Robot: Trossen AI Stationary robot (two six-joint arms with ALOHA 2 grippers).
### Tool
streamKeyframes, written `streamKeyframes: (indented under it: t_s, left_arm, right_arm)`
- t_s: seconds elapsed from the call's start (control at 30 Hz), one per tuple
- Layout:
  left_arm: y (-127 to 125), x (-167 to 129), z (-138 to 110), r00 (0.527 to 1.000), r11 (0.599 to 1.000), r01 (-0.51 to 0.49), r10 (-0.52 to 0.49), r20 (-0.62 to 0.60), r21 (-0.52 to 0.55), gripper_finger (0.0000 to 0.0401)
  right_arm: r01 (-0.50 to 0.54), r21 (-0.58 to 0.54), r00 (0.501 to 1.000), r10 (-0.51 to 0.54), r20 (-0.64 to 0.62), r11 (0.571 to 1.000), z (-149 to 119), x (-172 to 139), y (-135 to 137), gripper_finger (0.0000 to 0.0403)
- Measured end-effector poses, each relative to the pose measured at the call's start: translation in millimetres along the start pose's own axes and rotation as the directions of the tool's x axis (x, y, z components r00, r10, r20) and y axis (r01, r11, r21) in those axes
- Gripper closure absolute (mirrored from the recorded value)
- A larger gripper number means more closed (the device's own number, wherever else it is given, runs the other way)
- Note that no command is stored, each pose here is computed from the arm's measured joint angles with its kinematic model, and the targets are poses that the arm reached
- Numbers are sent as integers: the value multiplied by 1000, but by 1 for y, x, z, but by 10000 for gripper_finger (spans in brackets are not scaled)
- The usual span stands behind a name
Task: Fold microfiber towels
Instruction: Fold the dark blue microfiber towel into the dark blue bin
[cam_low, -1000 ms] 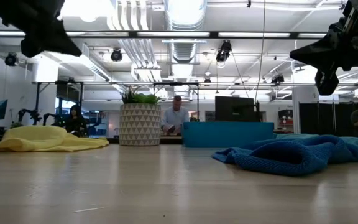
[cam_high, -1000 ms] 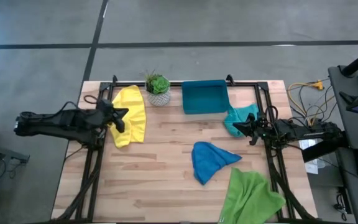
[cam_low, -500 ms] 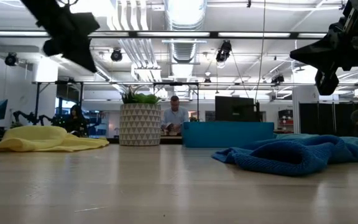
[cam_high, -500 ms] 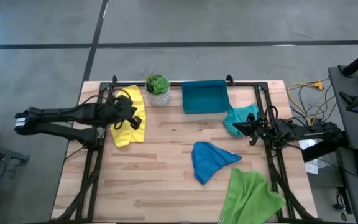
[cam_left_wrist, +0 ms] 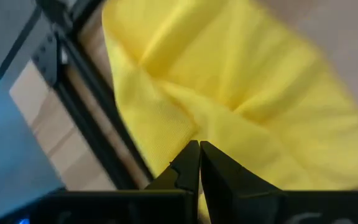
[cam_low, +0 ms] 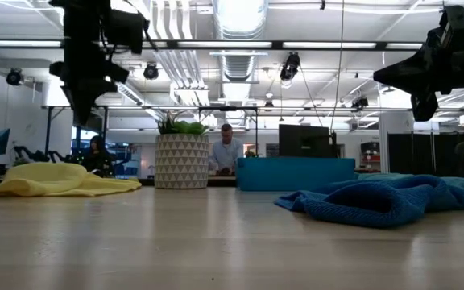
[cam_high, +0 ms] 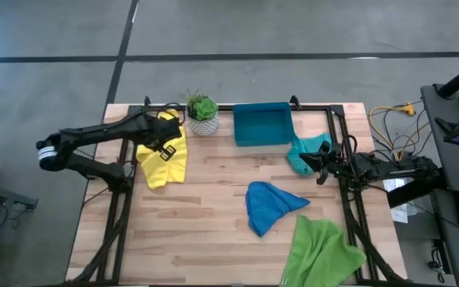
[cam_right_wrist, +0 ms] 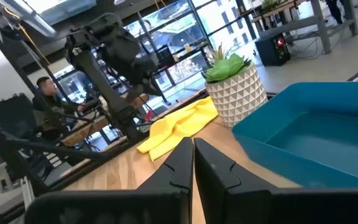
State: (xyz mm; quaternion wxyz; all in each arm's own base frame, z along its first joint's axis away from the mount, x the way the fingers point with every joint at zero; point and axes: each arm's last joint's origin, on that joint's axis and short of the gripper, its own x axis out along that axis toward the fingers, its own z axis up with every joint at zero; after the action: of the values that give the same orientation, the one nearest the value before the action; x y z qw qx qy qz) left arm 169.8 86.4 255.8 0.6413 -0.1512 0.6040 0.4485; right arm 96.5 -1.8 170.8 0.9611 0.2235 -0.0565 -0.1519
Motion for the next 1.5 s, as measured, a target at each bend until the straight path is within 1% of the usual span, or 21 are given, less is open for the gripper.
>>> streamKeyframes:
  t_s: [0.23,0.3,0.37,0.5,0.63,0.7,0.8,0.93,0.97,1.0,1.03,1.07,1.1,1.13,1.17,1.2,1.23,1.3,1.43,1.47,1.5]
  left_arm:
    - [1,24,7,994,999,-46,46,-98,-1,392]
    - [3,27,6,992,999,-51,50,-112,-6,372]
    - [5,28,4,992,998,-54,52,-118,-20,345]
    - [8,30,3,991,998,-58,54,-119,-36,274]
    - [10,38,5,989,990,-76,60,-136,-115,205]
    - [8,46,7,987,987,-42,18,-158,-152,184]
    - [1,59,11,981,986,40,-70,-183,-159,172]
    - [-4,71,13,973,993,20,-47,-228,-120,171]
    - [-6,72,15,970,993,63,-85,-228,-103,171]
    - [-10,72,18,962,986,141,-159,-224,-93,171]
    - [-15,70,22,941,963,255,-269,-205,-90,171]
    - [-22,68,27,900,917,388,-398,-176,-90,171]
    - [-30,64,31,834,846,527,-533,-144,-78,171]
    - [-39,59,35,753,762,645,-647,-117,-56,171]
    - [-49,53,38,672,676,736,-735,-90,-21,171]
    - [-60,46,40,605,606,796,-793,-66,16,171]
    - [-69,39,42,559,556,829,-828,-48,63,171]
    - [-89,25,41,497,489,858,-868,-12,159,171]
    - [-133,-3,35,346,340,852,-936,60,399,171]
    - [-144,-9,33,317,323,819,-944,96,473,171]
    - [-152,-13,31,304,327,774,-943,133,542,171]
  right_arm:
    - [-2,20,1000,2,4,1000,0,0,0,394]
    - [-27,173,999,20,41,985,4,0,2,394]
    - [-73,357,994,39,103,931,10,-1,4,394]
    - [-136,531,980,35,196,836,19,-2,7,394]
    - [-192,554,966,55,254,810,25,-4,9,394]
    - [-208,557,961,61,271,804,27,-4,9,394]
    - [-222,561,956,66,285,797,28,-5,10,394]
    - [-241,604,954,69,293,760,29,-5,10,394]
    - [-250,617,951,71,300,746,30,-5,10,394]
    - [-260,630,949,73,306,732,31,-5,11,394]
    - [-269,642,947,75,313,718,31,-6,11,394]
    - [-280,650,943,78,322,707,32,-6,11,394]
    - [-290,655,940,80,331,698,33,-6,11,394]
    - [-302,659,936,83,342,689,35,-7,12,394]
    - [-310,662,933,85,350,683,35,-7,12,394]
    - [-317,662,930,87,357,679,36,-7,12,394]
    - [-326,662,926,89,366,675,37,-8,12,394]
    - [-333,667,920,75,385,667,39,-8,12,394]
    - [-319,674,917,37,397,666,39,-9,11,394]
    - [-310,669,917,25,399,676,39,-9,11,394]
    - [-302,665,916,15,401,683,39,-9,11,394]
